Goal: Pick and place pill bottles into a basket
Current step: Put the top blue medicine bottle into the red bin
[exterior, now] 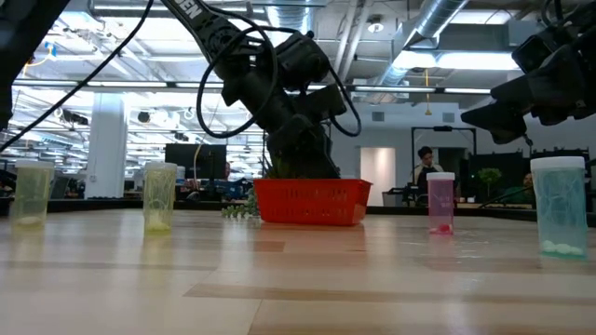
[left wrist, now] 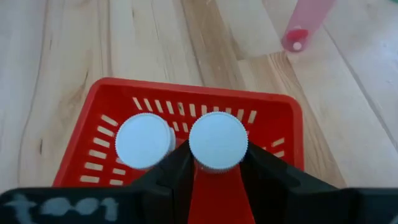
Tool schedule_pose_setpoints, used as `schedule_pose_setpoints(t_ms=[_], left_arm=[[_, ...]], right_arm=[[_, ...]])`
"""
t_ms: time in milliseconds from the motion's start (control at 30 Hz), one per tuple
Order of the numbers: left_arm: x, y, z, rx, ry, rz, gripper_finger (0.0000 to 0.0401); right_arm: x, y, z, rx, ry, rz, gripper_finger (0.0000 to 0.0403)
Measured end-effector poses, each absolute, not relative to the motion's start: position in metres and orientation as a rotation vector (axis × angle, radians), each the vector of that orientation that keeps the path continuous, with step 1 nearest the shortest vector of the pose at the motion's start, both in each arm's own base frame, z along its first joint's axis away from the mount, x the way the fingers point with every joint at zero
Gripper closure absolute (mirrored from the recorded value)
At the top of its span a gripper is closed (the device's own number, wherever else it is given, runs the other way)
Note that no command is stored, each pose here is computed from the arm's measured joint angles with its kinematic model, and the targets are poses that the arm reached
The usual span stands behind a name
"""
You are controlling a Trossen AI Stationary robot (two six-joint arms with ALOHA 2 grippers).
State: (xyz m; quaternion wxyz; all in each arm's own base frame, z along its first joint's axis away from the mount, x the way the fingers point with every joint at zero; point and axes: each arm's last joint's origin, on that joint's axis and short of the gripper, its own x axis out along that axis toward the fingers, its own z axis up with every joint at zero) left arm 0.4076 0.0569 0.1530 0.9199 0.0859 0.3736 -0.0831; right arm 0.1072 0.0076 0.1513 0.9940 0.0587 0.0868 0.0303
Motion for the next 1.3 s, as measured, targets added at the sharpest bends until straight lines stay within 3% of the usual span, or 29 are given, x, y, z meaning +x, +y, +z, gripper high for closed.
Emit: schedule_pose_setpoints(t_ms=[367,767,1000,1300], left_arm=[[0.408,0.057,0.153,0.176,0.763,-0.170,0.0288],[0.406,0.057,0.151,0.162,0.791,-0.170,0.0217],[0.404,0.056,0.151,0.158,0.818,-0.171,0.0203],[0.395,0.056,0.183,0.196,0.778,-0.127,0.0202]], right_arm=[[0.107,0.008,0.151,0.118,0.174,0.061,0.0097],[0.107,0.008,0.151,0.118,0.174,0.061,0.0097],[0.107,0.008,0.151,0.118,0.174,0.061,0.0097],[0.107,0.008,0.151,0.118,0.173,0.061,0.0097]])
